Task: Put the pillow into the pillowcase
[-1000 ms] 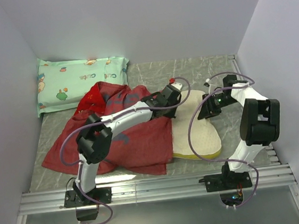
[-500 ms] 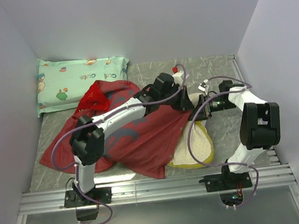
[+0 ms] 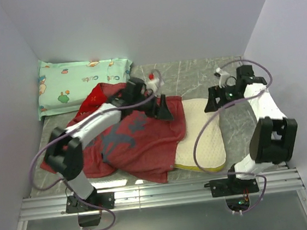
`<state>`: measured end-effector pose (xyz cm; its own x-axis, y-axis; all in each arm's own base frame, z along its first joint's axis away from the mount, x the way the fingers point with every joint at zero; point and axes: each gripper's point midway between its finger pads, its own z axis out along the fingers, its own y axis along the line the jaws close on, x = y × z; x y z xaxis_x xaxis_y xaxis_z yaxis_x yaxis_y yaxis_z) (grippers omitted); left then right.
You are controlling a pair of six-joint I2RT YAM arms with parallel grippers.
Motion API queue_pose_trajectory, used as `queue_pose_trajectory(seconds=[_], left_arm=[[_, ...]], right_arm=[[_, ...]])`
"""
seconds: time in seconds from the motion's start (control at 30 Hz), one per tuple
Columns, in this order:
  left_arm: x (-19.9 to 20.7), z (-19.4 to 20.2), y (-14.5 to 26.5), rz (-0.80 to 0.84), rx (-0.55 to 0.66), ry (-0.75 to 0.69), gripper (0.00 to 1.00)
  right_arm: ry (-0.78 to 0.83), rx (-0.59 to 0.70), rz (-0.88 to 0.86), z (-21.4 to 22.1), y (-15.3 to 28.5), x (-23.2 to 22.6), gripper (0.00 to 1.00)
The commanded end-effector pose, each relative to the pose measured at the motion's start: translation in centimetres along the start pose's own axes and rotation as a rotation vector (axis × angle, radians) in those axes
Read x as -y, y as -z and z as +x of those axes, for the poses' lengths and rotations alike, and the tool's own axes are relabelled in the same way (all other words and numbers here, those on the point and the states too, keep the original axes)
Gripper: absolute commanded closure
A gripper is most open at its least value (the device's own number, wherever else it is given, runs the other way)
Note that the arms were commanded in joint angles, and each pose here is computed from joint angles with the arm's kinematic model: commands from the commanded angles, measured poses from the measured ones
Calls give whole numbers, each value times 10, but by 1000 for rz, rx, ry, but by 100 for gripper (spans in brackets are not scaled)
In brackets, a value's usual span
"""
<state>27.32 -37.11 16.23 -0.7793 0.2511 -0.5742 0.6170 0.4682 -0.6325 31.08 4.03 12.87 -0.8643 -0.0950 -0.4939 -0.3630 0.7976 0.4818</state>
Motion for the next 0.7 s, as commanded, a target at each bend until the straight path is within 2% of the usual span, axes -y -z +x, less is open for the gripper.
queue_pose_trajectory(seconds=[0.0, 0.03, 0.1, 0.13, 0.2, 0.23, 0.37, 0.4, 0.47, 0.53, 0.67], left_arm=[[85, -67, 86, 215, 203, -236, 30], [75, -78, 104, 189, 236, -204, 29], [73, -93, 135, 172, 296, -159, 29], [66, -98, 147, 147, 326, -149, 29], [38, -108, 183, 44, 409, -124, 28], [17, -110, 205, -22, 445, -89, 26], [-36, -104, 256, -158, 524, 12, 25], [-45, -102, 265, -183, 540, 28, 25], [-64, -93, 288, -234, 580, 62, 25], [-72, -84, 301, -263, 594, 78, 25], [-80, -61, 301, -302, 561, 78, 25]], right_arm=[[341, 117, 179, -46, 23, -34, 10], [486, 174, 176, -59, 20, -71, 9], [623, 203, 209, -59, 11, -102, 6], [725, 194, 142, -49, -4, -143, 5], [805, 190, 115, -39, -10, -174, 3], [874, 155, 41, -24, -24, -209, 2], [951, 35, -55, 24, -64, -261, 1], [970, 42, -49, 27, -72, -268, 0], [1016, -27, -85, 60, -92, -284, 0], [1023, -107, -76, 83, -111, -281, 0], [1060, -198, -107, 130, -128, -284, 0]])
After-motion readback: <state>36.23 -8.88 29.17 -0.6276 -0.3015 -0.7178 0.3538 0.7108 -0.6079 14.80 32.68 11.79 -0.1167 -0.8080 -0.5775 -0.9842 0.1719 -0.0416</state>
